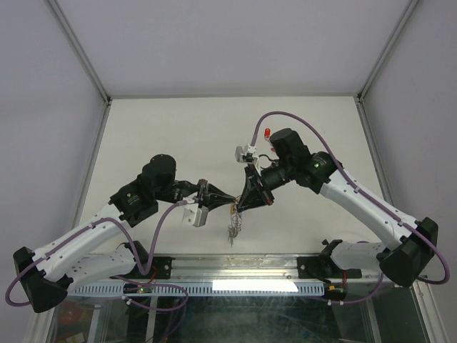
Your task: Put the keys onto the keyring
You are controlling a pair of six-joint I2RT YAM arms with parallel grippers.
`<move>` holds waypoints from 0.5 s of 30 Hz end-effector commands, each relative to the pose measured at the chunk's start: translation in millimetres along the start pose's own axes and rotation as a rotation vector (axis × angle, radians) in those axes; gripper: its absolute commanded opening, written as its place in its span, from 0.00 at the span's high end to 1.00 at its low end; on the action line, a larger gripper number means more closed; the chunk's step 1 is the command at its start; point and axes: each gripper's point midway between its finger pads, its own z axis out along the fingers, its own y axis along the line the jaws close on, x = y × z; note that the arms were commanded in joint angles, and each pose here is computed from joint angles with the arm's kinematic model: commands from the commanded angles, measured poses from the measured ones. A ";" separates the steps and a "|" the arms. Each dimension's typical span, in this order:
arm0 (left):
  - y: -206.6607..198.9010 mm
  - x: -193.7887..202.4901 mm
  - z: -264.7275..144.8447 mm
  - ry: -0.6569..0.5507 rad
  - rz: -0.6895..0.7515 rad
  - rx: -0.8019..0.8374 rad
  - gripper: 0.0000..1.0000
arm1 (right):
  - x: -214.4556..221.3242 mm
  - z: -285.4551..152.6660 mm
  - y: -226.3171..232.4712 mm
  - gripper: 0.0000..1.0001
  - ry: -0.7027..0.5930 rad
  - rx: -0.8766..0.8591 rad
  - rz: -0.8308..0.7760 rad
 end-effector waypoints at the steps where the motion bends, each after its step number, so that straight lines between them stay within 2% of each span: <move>1: -0.9 -14.3 0.0 -0.052 0.065 0.017 1.00 | -29.3 -12.3 11.6 1.00 -0.067 -0.005 -0.099; 15: -6.0 -16.0 -0.3 -0.061 0.078 0.042 1.00 | -32.8 -15.7 10.4 1.00 -0.088 -0.005 -0.089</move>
